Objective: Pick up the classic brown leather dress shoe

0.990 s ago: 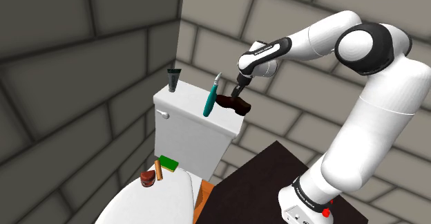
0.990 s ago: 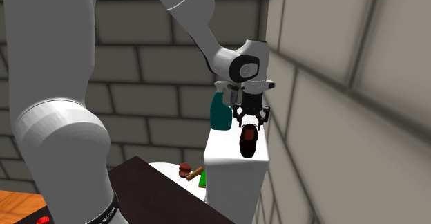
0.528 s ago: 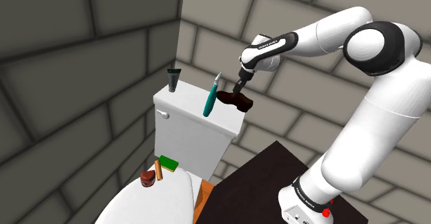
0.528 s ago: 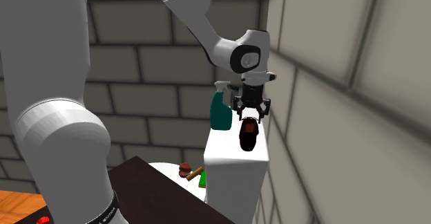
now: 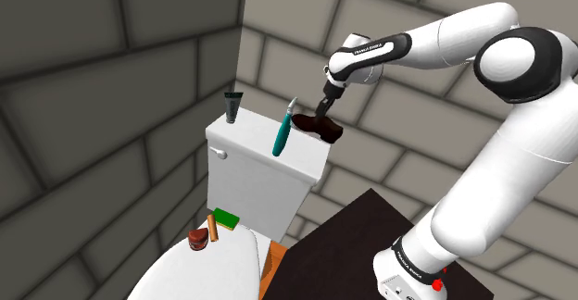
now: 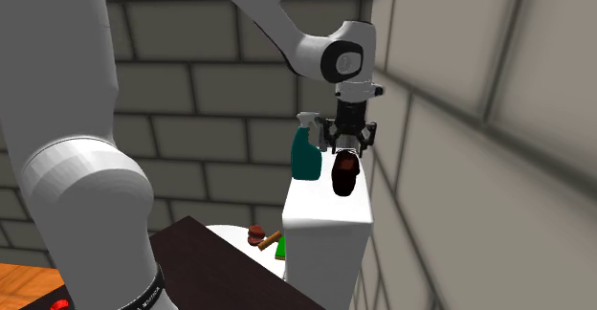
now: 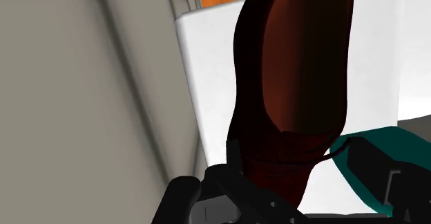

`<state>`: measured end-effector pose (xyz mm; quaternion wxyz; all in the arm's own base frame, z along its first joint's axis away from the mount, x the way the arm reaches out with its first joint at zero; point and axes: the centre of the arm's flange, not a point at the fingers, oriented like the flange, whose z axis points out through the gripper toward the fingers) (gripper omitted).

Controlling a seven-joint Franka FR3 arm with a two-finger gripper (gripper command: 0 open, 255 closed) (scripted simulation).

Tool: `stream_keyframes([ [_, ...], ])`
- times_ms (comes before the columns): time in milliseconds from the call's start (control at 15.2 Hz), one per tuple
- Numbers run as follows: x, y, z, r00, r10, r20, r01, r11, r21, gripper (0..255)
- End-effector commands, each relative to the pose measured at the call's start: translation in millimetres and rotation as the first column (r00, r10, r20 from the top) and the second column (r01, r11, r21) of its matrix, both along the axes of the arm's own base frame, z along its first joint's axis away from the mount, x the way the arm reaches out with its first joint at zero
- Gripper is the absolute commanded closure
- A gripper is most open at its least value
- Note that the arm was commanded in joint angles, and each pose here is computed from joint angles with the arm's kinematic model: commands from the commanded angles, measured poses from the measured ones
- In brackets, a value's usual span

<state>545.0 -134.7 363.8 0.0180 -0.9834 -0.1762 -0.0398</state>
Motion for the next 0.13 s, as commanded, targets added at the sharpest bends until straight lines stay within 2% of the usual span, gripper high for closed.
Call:
stream_keyframes([
  [0,-0.7,-0.2,6.6,1.0,0.0,0.001,0.0,1.0,0.0,255],
  [66,-0.6,-0.2,6.6,1.0,0.0,0.001,0.0,1.0,0.0,255],
])
